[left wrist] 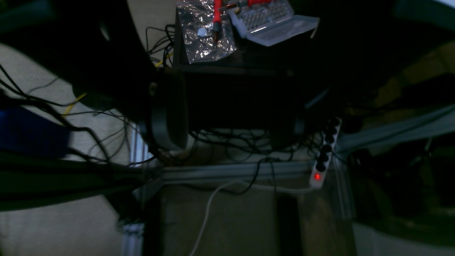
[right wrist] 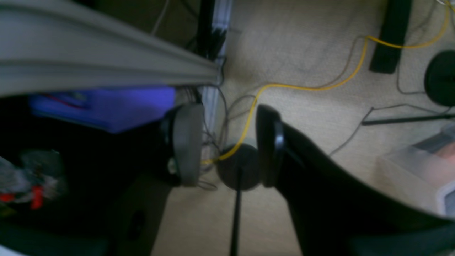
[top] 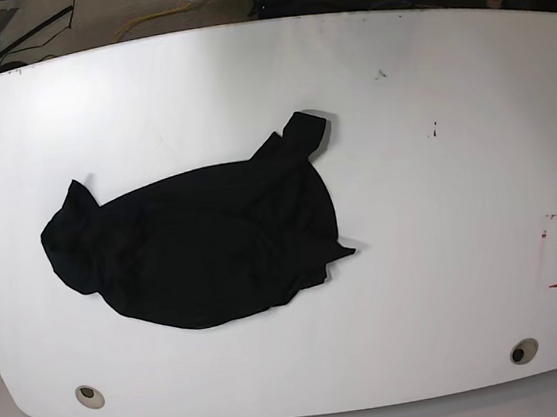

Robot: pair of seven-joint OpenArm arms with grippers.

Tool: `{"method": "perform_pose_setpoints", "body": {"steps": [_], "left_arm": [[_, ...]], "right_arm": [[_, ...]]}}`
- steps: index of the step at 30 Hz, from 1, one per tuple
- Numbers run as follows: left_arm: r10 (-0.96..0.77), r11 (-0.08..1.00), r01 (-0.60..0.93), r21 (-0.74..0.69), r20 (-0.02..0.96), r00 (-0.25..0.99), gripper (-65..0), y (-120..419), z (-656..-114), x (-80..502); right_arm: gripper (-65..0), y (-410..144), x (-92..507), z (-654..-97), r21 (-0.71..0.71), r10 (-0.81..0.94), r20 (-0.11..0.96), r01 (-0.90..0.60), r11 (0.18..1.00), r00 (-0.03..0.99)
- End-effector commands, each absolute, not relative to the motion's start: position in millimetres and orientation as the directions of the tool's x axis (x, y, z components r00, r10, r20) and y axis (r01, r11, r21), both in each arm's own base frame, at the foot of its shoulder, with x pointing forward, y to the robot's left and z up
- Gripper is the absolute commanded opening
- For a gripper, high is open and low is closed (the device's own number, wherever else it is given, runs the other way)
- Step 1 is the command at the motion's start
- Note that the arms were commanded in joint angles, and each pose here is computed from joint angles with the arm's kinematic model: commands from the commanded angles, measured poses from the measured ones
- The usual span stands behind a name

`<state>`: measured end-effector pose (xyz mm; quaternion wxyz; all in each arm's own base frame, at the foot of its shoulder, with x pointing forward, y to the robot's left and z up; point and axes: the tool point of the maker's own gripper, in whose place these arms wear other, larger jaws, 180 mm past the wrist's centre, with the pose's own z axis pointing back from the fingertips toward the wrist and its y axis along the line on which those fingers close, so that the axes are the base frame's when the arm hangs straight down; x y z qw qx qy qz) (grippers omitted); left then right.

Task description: Fold the T-shirt properly

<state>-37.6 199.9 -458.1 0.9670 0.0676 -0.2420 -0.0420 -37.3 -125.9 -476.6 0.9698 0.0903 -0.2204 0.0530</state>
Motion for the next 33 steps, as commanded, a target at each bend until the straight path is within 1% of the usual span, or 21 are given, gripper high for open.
{"method": "perform_pose_setpoints", "body": {"steps": [1,7,11,15,18,22,23,25,28,31,33], "left_arm": [[-0.138,0.985,0.061,0.162,0.524,0.841,-31.5,199,-431,-23],[-0.166,0.983,0.081,0.167,0.594,0.787,-31.5,191,-390,-3],[-0.173,0.982,0.085,0.168,0.622,0.764,-31.4,188,-377,7],[-0.173,0.982,0.084,0.167,0.641,0.748,-31.4,186,-374,15],[-0.170,0.983,0.075,0.168,0.679,0.714,-31.4,184,-373,34],[-0.168,0.983,0.062,0.171,0.724,0.669,-31.0,184,-370,58],[-0.164,0.984,0.056,0.169,0.734,0.659,-30.3,184,-369,63],[-0.150,0.986,0.041,0.160,0.761,0.631,-26.5,183,-367,77],[-0.139,0.988,0.029,0.152,0.787,0.601,-22.6,183,-363,91],[-0.139,0.988,0.024,0.153,0.806,0.576,-22.1,183,-360,102],[-0.141,0.988,0.023,0.155,0.812,0.566,-22.2,183,-359,107]], "right_arm": [[-41.1,-123,-35,-455,0.175,0.029,0.476,-0.127,0.976,0.879],[-41.1,-119,-37,-419,0.201,-0.015,0.509,-0.102,0.974,0.861],[-41.1,-117,-26,-395,0.223,-0.052,0.547,-0.085,0.971,0.835],[-41.1,-135,-6,-377,0.195,-0.073,0.605,-0.058,0.979,0.793],[-41.1,-148,15,-373,0.178,-0.088,0.653,-0.039,0.983,0.752],[-41.1,-156,48,-366,0.168,-0.063,0.723,-0.086,0.982,0.688],[-41.1,-156,57,-365,0.167,-0.057,0.741,-0.102,0.981,0.669],[-41.1,-158,76,-359,0.159,-0.048,0.780,-0.124,0.979,0.624],[-40.6,-158,102,-353,0.146,-0.038,0.823,-0.146,0.978,0.567],[-40.3,-158,127,-345,0.133,-0.033,0.859,-0.161,0.978,0.510],[-40.3,-159,138,-344,0.121,-0.021,0.868,-0.170,0.978,0.496]]}}
